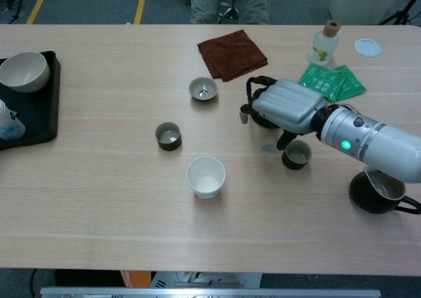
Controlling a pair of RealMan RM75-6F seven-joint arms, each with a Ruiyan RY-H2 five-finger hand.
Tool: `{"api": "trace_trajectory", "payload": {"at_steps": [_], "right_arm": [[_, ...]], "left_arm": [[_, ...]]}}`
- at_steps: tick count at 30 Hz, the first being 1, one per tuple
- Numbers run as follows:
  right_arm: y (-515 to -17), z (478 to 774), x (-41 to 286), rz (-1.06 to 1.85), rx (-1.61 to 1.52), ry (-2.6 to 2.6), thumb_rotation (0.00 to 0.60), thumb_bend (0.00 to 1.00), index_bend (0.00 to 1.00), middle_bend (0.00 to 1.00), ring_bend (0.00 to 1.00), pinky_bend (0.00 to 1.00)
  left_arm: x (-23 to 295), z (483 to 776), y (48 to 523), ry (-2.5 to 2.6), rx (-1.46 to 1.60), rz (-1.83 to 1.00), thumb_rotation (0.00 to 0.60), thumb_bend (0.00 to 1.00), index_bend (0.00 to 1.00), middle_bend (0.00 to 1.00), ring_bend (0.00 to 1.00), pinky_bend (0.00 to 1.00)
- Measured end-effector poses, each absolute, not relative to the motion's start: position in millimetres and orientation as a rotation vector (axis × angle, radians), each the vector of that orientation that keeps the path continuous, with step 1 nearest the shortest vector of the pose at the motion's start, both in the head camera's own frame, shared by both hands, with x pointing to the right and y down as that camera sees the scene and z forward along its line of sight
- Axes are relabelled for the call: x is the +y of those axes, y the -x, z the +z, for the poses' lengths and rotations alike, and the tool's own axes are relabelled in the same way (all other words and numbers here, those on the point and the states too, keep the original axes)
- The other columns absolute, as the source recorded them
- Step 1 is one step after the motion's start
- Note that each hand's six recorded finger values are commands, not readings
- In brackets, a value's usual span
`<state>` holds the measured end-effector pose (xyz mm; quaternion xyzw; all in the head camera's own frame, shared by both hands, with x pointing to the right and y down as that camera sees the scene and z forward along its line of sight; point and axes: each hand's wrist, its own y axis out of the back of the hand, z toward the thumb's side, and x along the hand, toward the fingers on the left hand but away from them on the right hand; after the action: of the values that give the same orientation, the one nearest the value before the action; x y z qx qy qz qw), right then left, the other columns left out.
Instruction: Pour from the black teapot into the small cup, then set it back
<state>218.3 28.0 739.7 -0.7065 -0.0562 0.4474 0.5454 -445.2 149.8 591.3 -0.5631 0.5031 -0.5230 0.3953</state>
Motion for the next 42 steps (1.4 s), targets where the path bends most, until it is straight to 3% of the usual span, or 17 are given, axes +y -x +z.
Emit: {"api": "trace_trajectory", "payload": {"at_steps": [12,42], "right_arm": [[-211.3,759.1,29.1,1.076,-0.090,1.653,0.490,0.18,0.32,0.41,0.24,0.00],[-231.3,758.1,-35.8,1.242,-0.297,1.553,0.491,0.18,0.32,0.41,0.24,0.00]], "left_arm": [[150.9,591.0,449.2,1.424,1.284,-1.328,0.600,0.29,0.23,0.24,0.18,0.10],[148.8,596.7,456.9,1.433,1.285,-1.343,0.600,0.29,0.23,0.24,0.18,0.10]]}}
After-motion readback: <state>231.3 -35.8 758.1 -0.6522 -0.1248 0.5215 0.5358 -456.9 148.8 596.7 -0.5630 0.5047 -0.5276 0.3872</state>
